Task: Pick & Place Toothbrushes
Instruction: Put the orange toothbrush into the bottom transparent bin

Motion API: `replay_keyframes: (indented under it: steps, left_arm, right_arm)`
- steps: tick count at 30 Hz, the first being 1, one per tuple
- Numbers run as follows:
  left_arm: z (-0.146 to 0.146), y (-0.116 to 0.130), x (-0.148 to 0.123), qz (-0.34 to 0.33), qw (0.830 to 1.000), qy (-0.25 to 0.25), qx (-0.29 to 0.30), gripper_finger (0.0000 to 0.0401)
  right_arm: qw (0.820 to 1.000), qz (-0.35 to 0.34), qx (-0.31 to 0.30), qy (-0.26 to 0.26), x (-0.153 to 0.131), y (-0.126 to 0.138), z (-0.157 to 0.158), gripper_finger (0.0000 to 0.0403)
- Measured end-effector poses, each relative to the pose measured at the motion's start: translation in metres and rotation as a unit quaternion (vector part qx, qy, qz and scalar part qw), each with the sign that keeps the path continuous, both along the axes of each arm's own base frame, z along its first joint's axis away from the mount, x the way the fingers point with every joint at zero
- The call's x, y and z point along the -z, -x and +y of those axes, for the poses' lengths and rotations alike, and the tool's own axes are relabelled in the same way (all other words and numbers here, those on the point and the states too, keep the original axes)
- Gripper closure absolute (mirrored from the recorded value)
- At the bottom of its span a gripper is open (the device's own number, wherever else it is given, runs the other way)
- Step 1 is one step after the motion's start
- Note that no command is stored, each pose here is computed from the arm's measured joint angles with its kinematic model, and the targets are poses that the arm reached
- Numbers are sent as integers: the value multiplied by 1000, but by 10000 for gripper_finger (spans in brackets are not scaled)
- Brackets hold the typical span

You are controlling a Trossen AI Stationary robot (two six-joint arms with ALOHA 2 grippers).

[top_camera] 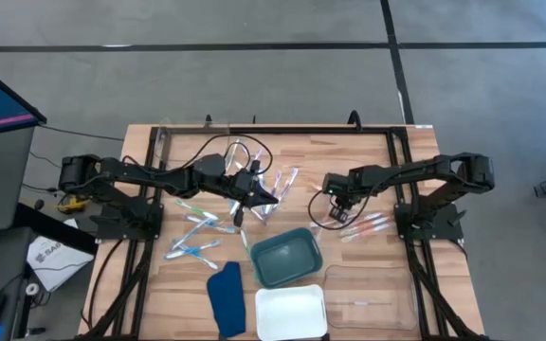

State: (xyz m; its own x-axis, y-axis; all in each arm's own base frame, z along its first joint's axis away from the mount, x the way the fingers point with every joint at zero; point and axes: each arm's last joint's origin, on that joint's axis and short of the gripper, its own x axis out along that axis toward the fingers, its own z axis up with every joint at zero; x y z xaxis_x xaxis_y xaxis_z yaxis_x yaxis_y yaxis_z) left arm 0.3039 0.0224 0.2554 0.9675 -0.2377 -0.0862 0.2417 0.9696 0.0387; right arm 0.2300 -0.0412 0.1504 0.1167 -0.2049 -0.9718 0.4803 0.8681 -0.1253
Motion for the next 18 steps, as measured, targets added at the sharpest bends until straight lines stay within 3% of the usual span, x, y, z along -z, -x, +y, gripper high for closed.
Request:
replay_keyframes:
  steps: [5,10,18]
  left_arm:
    - [0,0,0,0,1000,0,0,398]
    - [0,0,0,-2,1000,0,0,398]
    - [0,0,-1,-3,1000,0,0,398]
  right_arm:
    - [1000,-11,-17,1,-15,-11,13,393]
    - [999,-28,-19,31,-42,-25,31,377]
    - [997,-66,-33,33,-89,-37,75,390]
